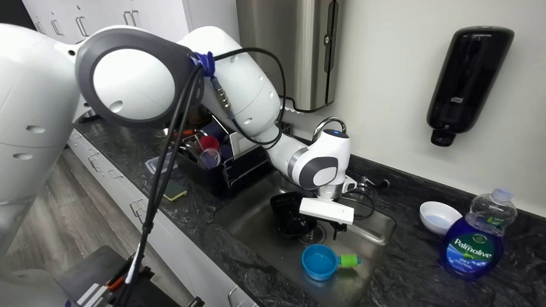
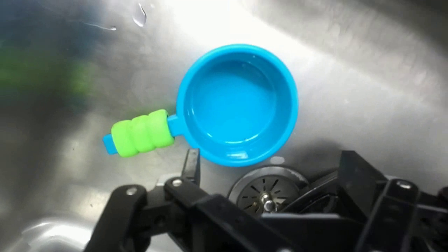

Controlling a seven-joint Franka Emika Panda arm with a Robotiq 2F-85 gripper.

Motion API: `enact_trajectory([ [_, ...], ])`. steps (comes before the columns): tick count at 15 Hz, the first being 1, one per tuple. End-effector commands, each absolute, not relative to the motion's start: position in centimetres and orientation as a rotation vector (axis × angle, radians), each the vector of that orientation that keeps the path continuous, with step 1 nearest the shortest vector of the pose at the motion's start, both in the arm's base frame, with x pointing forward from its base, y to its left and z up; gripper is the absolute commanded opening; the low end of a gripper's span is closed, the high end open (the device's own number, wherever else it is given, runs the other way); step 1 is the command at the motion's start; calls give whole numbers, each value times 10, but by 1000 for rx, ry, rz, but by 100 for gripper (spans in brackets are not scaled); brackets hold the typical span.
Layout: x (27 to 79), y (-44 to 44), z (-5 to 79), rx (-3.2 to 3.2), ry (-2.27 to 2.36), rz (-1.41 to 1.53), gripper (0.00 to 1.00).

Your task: Pick the blue pot from the sink and place it in the rack

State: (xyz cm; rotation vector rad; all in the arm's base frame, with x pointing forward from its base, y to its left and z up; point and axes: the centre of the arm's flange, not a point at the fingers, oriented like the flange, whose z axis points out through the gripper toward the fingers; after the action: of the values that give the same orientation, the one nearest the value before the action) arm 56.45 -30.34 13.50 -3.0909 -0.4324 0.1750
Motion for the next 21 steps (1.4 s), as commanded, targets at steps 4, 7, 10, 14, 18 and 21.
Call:
enact_trajectory([
  [4,559,-312,123,-2974,-931,377,100],
  [7,555,-307,122,-2997,-820,362,100],
  [10,564,-301,121,-3026,-765,403,100],
  [14,564,-303,115,-2950,-930,408,100],
  [18,564,-301,102,-2809,-1249,385,100],
  [21,566,-303,92,-2704,-1463,373,100],
])
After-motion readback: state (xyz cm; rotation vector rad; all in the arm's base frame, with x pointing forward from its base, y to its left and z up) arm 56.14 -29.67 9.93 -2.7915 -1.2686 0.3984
